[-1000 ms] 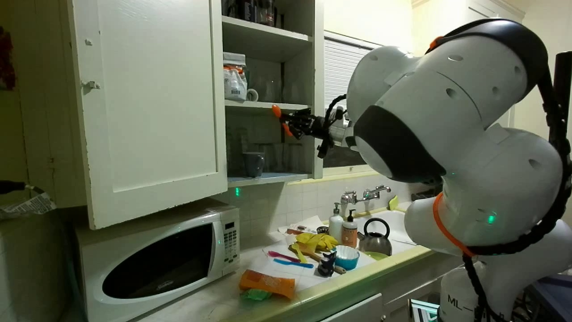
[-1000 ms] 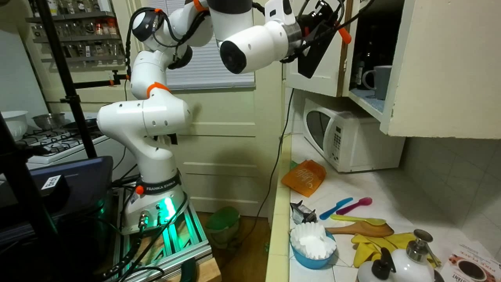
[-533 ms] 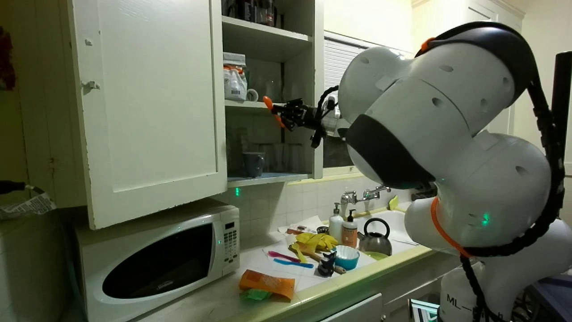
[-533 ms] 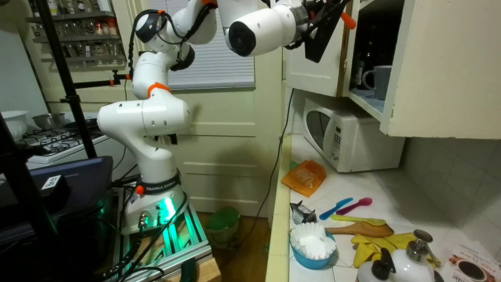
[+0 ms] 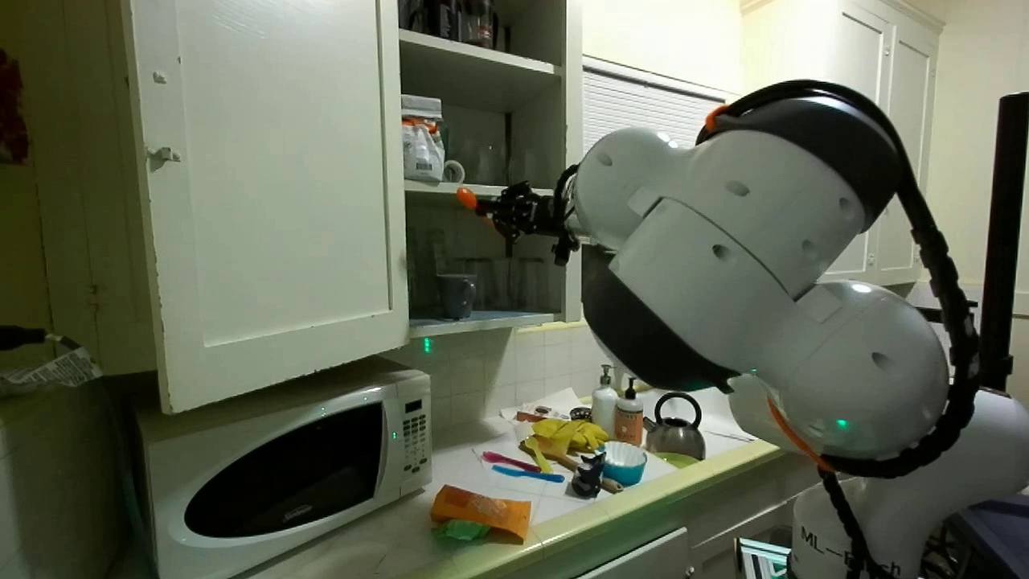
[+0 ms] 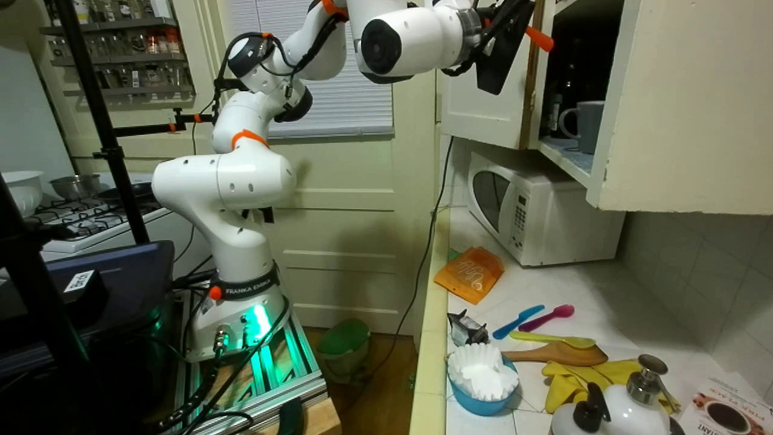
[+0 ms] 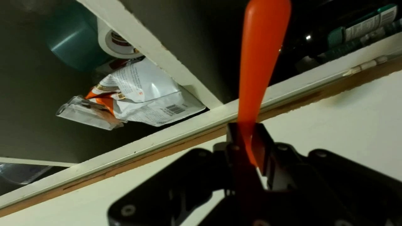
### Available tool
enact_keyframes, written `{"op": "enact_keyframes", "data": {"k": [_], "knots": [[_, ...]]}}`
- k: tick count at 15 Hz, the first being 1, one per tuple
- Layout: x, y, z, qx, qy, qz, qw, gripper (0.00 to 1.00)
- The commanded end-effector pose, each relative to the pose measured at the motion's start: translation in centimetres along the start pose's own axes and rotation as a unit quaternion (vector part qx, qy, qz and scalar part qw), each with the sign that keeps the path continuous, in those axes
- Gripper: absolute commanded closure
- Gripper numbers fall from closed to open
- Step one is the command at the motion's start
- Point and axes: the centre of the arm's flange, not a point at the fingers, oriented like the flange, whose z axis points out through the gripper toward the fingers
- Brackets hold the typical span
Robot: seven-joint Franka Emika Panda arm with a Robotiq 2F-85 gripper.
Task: Put the orange spoon in the grey block in the cabinet
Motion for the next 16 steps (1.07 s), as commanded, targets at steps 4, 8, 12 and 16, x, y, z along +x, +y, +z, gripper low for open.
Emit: {"op": "enact_keyframes", "data": {"k": [4, 8, 12, 16], "knots": [[-5.3, -7.2, 3.7, 0.024, -0.066, -0.039, 0.9968, 0.96], [-7.0, -7.6, 4.7, -0.012, -0.162, -0.035, 0.9861, 0.96], [-3.6, -3.1, 2.5, -0.013, -0.198, -0.018, 0.9800, 0.85], [-3.4, -3.2, 3.4, -0.039, -0.231, 0.033, 0.9717, 0.96]]}}
